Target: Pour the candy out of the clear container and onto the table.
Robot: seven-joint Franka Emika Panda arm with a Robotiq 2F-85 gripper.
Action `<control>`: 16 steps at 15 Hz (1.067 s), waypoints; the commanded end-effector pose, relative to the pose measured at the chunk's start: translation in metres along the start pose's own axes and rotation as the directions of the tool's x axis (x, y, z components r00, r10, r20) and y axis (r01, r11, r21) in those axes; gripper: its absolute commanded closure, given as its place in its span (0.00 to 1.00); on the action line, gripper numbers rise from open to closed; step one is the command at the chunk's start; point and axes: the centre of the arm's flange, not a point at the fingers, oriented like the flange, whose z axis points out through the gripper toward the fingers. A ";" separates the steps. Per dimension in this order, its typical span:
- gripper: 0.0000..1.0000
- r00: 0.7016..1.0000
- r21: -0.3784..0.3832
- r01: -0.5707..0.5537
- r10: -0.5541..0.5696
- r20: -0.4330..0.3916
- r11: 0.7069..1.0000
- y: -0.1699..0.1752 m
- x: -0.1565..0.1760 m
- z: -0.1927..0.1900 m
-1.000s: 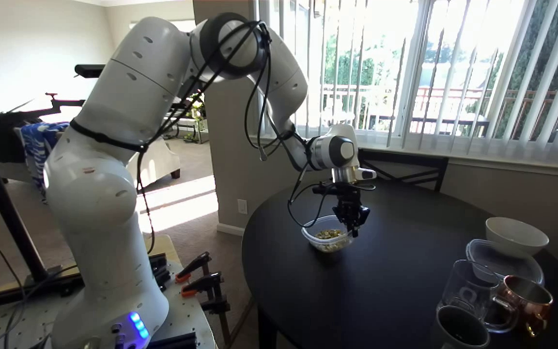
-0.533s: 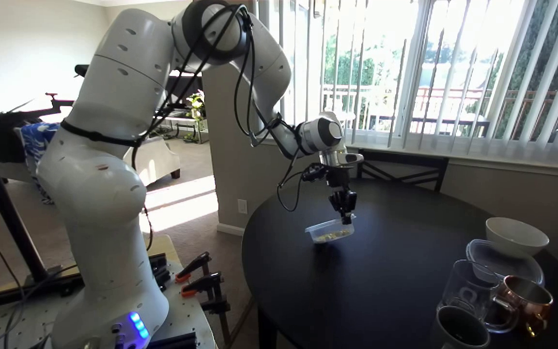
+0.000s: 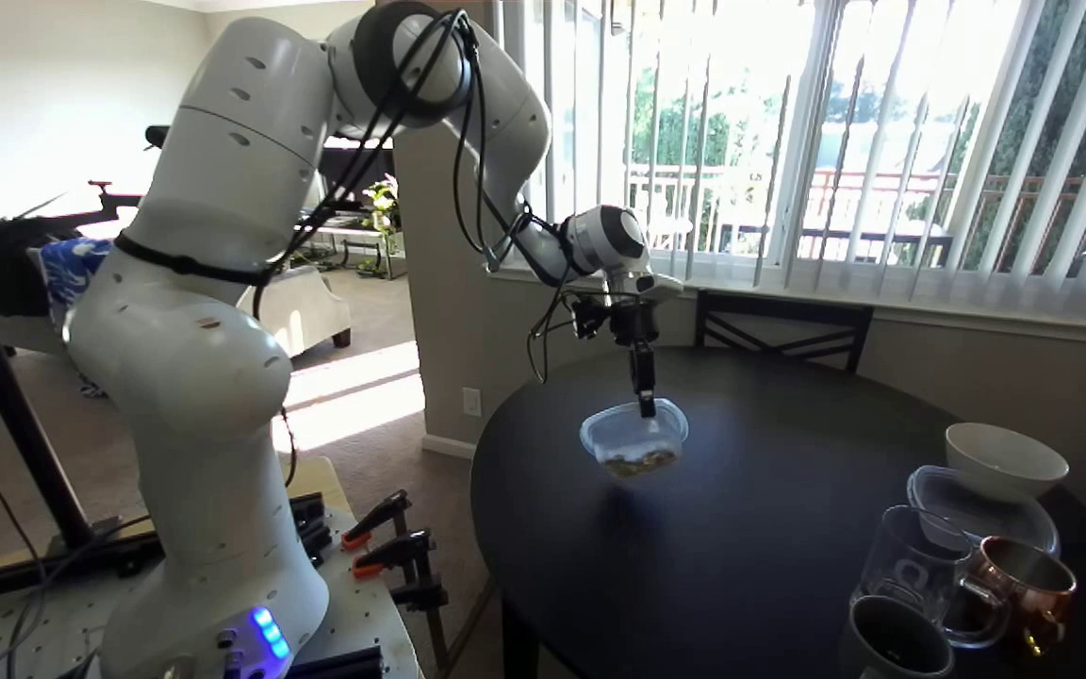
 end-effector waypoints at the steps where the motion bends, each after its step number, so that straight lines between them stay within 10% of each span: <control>1: 0.98 0.985 -0.114 -0.163 0.168 0.033 0.980 0.009 0.006 -0.011; 8: 0.98 0.904 -0.360 -0.405 0.427 -0.021 0.840 -0.002 0.043 -0.009; 16: 0.98 0.852 -0.642 -0.480 0.492 -0.179 0.597 -0.016 0.054 0.000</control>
